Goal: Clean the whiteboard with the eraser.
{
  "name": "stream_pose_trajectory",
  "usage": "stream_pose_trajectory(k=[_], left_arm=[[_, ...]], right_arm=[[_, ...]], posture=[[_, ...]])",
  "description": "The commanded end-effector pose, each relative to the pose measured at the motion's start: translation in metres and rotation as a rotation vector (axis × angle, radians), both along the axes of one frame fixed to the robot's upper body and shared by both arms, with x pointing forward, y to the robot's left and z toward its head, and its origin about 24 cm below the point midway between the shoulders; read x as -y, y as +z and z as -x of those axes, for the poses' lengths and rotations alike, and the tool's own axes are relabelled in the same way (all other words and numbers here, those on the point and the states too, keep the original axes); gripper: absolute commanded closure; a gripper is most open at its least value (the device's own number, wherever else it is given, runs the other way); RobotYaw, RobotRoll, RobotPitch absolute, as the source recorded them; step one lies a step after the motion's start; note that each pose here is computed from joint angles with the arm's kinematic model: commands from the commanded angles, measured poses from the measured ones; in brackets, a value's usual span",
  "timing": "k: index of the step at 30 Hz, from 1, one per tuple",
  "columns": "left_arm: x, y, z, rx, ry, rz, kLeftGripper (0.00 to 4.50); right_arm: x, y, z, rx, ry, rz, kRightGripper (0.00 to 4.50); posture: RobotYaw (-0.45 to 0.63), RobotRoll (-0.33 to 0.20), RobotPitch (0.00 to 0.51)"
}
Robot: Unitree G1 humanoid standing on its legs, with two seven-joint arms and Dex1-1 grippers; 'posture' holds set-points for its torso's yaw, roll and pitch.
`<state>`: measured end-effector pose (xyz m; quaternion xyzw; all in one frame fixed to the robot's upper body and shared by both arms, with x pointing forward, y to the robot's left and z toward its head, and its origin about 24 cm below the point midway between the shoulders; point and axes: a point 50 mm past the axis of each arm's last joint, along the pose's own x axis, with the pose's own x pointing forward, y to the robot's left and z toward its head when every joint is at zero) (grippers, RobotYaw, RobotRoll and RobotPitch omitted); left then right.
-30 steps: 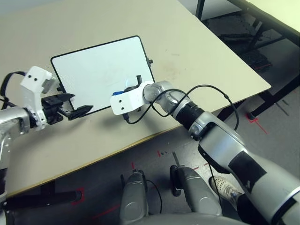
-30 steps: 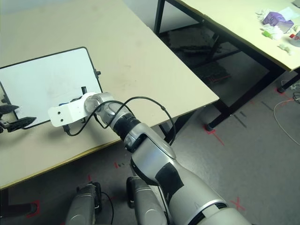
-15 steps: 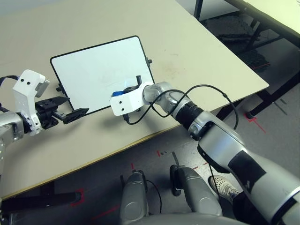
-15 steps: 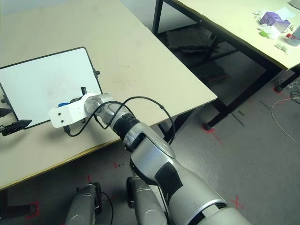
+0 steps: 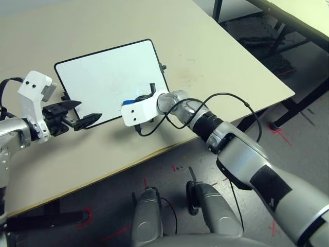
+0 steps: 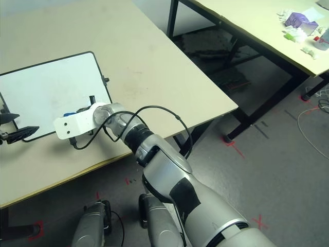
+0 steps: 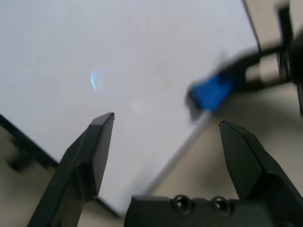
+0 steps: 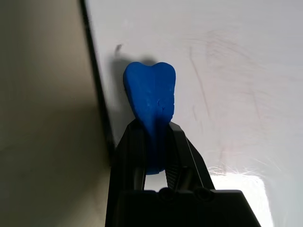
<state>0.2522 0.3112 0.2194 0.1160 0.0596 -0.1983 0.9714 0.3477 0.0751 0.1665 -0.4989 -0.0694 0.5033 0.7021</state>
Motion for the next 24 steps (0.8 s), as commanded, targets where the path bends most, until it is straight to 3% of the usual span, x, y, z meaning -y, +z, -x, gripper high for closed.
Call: stream_pose_trajectory(k=[1,3,6,9,15,20,24], left_arm=[[-0.001,0.039,-0.012,0.311,0.073,0.049,0.0],[-0.004,0.055,-0.016,0.467,0.131,0.082,0.0],[-0.005,0.06,-0.02,0.615,0.196,0.135,0.0],[-0.004,0.063,-0.021,0.747,0.267,0.201,0.0],[-0.029,0.078,-0.014,0.935,0.464,0.184,0.0],[-0.051,0.086,-0.004,1.014,0.592,0.103,0.0],[-0.088,0.064,0.011,0.95,0.812,0.072,0.0]], right_arm=[[-0.006,0.027,0.006,-0.107,-0.019,-0.189,3.99],[0.016,0.059,0.001,-0.065,-0.051,-0.464,3.99],[0.049,0.096,0.01,0.062,-0.042,-0.783,3.99],[0.084,0.099,0.018,0.132,-0.102,-0.933,3.99],[0.14,0.08,0.007,0.173,-0.42,-0.965,3.99],[0.166,0.068,-0.008,0.146,-0.604,-0.918,3.99],[0.192,0.045,-0.029,-0.008,-0.798,-0.818,3.99]], posture=[[0.11,0.0,0.17],[0.08,0.0,0.16],[0.06,0.0,0.151],[0.04,0.0,0.151],[0.0,0.0,0.158],[0.0,0.0,0.16],[0.01,0.0,0.16]])
